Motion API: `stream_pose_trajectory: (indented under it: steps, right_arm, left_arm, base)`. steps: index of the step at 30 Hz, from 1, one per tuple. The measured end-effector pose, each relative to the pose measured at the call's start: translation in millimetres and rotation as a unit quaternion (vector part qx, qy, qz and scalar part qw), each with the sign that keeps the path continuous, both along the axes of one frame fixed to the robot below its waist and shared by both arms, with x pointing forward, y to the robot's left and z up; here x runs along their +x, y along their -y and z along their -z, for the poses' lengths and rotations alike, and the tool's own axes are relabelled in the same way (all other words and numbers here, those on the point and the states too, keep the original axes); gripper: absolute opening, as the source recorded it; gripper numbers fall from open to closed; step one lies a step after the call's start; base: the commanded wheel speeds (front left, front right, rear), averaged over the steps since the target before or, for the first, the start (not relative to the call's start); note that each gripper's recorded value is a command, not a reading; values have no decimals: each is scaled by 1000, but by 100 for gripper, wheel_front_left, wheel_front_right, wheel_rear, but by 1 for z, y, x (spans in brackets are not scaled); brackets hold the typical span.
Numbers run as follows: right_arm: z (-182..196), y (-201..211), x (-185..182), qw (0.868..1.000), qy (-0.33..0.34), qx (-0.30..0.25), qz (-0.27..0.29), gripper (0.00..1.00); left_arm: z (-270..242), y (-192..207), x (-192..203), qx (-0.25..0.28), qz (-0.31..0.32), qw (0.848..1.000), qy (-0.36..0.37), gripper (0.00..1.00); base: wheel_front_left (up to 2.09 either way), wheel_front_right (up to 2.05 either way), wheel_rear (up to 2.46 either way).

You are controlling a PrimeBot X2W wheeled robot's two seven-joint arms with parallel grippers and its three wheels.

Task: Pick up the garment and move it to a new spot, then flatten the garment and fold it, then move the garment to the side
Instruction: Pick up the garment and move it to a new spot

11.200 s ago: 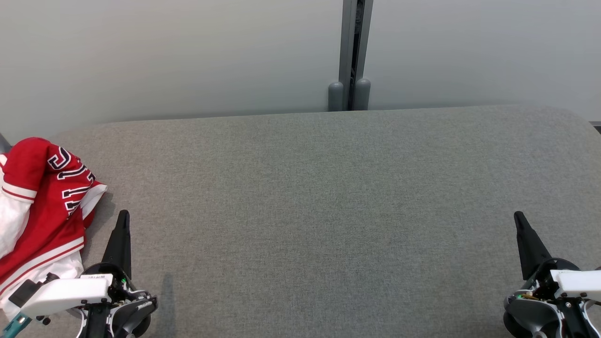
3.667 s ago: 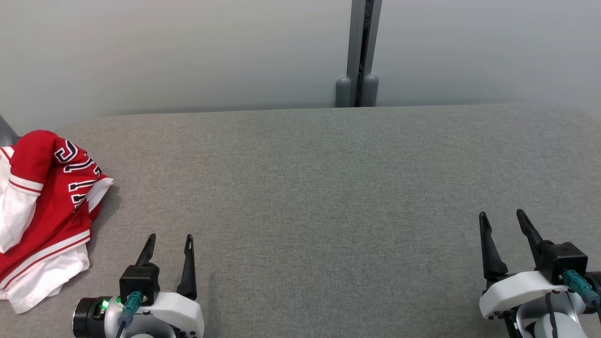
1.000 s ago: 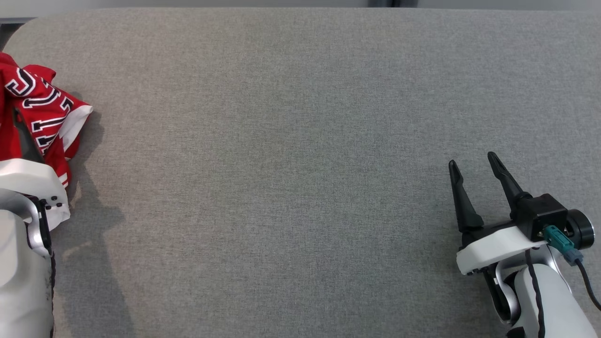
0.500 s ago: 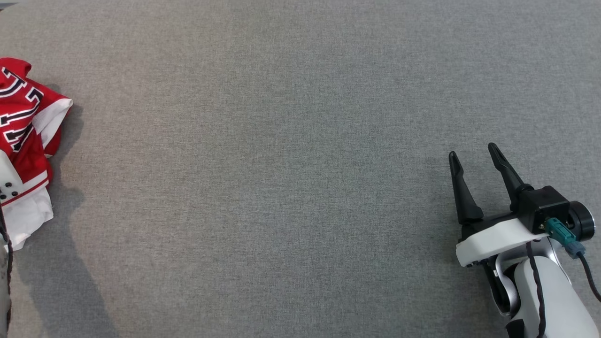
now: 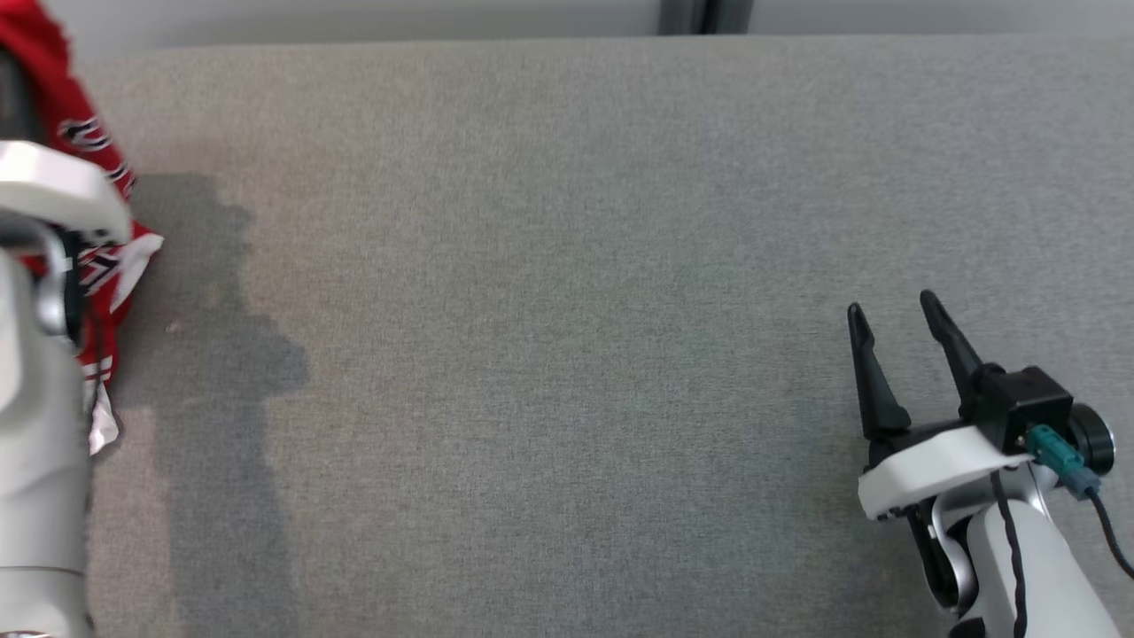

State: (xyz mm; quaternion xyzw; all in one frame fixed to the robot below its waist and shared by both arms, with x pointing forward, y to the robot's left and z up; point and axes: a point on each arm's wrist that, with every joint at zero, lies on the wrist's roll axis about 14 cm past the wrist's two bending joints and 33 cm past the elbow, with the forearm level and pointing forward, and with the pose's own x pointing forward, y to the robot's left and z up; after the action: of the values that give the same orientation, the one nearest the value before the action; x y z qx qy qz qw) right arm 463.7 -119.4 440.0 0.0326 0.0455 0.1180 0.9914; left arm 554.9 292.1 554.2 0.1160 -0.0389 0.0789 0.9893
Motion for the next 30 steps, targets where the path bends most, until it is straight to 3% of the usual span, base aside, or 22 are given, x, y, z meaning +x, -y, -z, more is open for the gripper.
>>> stream_pose_trajectory:
  steps: [10, 19, 23, 30]
  right_arm:
    - [-18, 24, -31, 999, 10, 2, 34, 100]
    - [-24, 56, -58, 997, 12, 5, 81, 100]
    - [-25, 64, -65, 996, 12, 7, 93, 100]
    - [-24, 65, -68, 995, 10, 11, 95, 100]
  left_arm:
    - [-64, 152, -12, -38, 173, 979, 102, 0]
    - [-65, 267, -50, -71, 318, 940, 106, 0]
    - [-57, 316, -78, -105, 384, 913, 89, 0]
    - [-34, 360, -114, -134, 431, 891, 48, 0]
  base:
    - [0, 0, 0]
    - [0, 0, 0]
    - [0, 0, 0]
    - [0, 0, 0]
